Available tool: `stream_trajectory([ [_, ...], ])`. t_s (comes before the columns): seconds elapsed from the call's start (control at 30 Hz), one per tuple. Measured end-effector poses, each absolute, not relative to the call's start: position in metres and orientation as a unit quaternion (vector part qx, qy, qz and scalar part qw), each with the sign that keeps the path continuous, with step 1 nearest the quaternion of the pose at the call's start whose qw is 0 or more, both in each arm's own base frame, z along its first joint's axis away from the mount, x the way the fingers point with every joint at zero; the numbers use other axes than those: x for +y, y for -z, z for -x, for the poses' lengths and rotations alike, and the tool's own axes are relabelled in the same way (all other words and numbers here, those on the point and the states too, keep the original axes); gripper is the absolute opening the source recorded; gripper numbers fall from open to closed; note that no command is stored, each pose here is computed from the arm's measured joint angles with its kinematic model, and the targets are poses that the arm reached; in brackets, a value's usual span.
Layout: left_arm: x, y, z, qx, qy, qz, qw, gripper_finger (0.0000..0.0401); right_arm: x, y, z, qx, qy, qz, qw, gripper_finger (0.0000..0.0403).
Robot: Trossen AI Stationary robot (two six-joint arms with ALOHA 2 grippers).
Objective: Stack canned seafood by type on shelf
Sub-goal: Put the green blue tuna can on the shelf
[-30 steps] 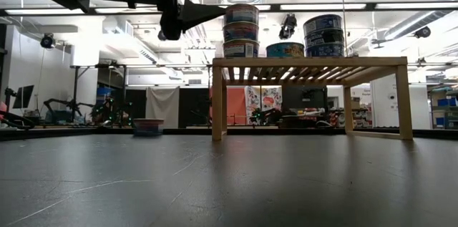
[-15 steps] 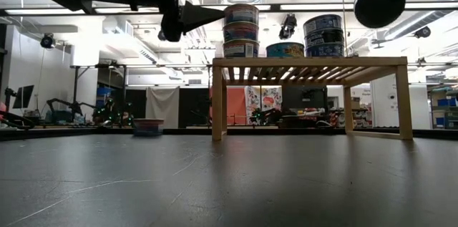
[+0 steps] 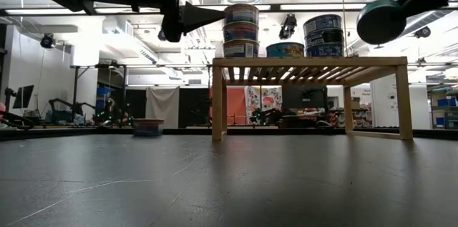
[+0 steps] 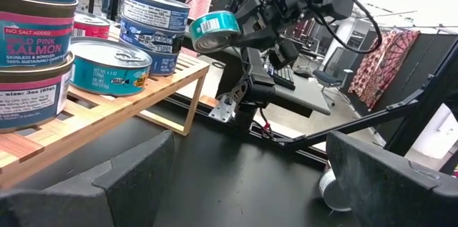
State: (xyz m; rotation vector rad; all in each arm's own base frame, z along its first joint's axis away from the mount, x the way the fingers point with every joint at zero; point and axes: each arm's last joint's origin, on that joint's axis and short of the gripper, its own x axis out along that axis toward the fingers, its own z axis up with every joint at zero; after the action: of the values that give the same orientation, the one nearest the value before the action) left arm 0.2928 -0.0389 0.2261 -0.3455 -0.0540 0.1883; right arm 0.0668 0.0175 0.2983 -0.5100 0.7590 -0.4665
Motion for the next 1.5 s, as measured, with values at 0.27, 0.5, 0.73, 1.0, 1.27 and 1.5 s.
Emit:
stream_trajectory([
  [0.27, -0.039, -0.226, -0.293, -0.027, -0.094, 0.172, 0.980, 0.0347, 0.014, -0.298, -0.067, 0.332, 0.282, 0.239, 0.868, 0.0125],
  [0.5, -0.039, -0.226, -0.293, -0.027, -0.094, 0.172, 0.980, 0.0347, 0.008, -0.309, -0.065, 0.314, 0.329, 0.196, 0.869, 0.0125],
  [0.73, -0.038, -0.227, -0.293, -0.032, -0.094, 0.173, 0.980, 0.0347, 0.006, -0.305, -0.066, 0.349, 0.320, 0.202, 0.857, 0.0125],
  [1.0, -0.038, -0.227, -0.293, -0.032, -0.093, 0.173, 0.980, 0.0347, 0.010, -0.299, -0.071, 0.398, 0.268, 0.214, 0.851, 0.0125],
  [1.27, -0.038, -0.227, -0.293, -0.032, -0.093, 0.173, 0.980, 0.0347, 0.023, -0.288, -0.094, 0.453, 0.253, 0.247, 0.818, 0.0125],
  [1.5, -0.038, -0.227, -0.293, -0.031, -0.093, 0.173, 0.980, 0.0347, 0.028, -0.283, -0.106, 0.471, 0.257, 0.282, 0.795, 0.0125],
])
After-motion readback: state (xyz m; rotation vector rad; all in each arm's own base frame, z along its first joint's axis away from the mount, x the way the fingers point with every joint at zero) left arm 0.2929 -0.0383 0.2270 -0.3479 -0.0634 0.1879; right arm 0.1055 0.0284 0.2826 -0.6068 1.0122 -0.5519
